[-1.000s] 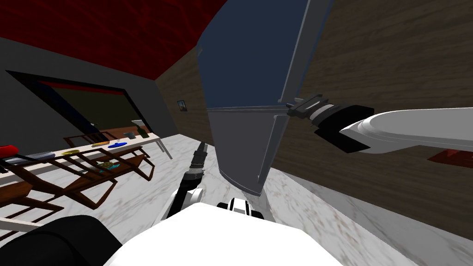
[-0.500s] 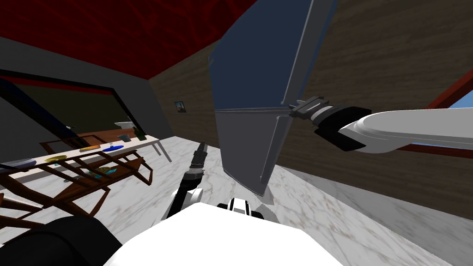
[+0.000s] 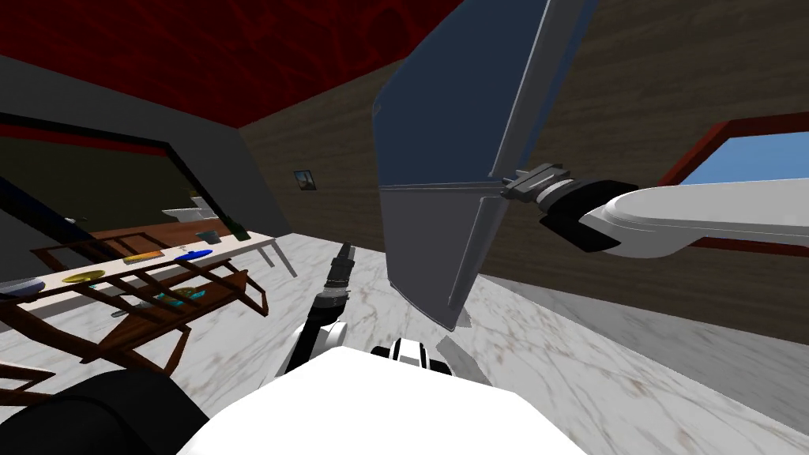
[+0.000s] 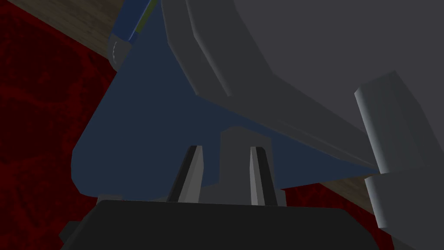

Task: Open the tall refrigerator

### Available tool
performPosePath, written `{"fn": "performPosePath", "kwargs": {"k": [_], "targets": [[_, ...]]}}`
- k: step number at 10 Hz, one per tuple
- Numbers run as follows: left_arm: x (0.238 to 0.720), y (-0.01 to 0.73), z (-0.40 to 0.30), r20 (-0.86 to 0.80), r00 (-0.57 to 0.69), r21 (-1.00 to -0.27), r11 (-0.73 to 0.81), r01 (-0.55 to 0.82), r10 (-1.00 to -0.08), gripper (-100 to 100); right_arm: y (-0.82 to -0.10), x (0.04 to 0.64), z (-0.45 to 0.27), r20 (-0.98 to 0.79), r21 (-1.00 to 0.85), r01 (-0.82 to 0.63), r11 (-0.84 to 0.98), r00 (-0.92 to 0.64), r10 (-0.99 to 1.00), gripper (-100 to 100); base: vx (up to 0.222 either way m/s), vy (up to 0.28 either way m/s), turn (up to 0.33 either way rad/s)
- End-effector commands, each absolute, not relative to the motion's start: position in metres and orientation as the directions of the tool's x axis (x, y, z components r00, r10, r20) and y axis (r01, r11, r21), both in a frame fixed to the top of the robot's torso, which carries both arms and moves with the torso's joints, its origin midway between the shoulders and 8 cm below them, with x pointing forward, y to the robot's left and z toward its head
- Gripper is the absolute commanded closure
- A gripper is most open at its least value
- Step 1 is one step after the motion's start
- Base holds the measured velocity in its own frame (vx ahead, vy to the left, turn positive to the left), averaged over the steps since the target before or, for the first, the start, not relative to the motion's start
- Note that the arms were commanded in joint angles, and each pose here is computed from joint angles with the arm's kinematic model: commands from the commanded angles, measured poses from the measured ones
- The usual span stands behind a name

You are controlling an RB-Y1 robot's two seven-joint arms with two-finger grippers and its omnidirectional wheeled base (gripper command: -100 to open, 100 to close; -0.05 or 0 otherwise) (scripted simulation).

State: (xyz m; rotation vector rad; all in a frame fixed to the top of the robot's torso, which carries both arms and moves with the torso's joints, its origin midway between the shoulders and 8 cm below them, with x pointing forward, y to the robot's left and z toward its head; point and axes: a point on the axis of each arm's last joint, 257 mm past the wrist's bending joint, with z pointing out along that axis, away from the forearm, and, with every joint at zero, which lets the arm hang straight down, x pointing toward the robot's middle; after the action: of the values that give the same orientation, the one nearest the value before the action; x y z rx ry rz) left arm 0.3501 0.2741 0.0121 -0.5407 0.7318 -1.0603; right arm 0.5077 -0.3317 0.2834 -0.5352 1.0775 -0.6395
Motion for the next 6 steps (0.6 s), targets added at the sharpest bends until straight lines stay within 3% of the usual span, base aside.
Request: {"fn": "performPosePath", "kwargs": {"k": [1, 6], "targets": [[0.35, 0.274, 0.012, -0.273, 0.297, -0.71, 0.4, 0.58, -0.915, 0, -0.344, 0.503, 0.295, -0.63, -0.66, 0.223, 0.717, 0.357, -0.69, 100, 0.018, 0.203, -0.374], [0.35, 0.274, 0.012, -0.274, 0.297, -0.71, 0.4, 0.579, -0.915, 0, -0.351, 0.492, 0.31, -0.61, -0.662, 0.187, 0.726, 0.428, -0.667, 100, 0.058, 0.261, -0.335]]}}
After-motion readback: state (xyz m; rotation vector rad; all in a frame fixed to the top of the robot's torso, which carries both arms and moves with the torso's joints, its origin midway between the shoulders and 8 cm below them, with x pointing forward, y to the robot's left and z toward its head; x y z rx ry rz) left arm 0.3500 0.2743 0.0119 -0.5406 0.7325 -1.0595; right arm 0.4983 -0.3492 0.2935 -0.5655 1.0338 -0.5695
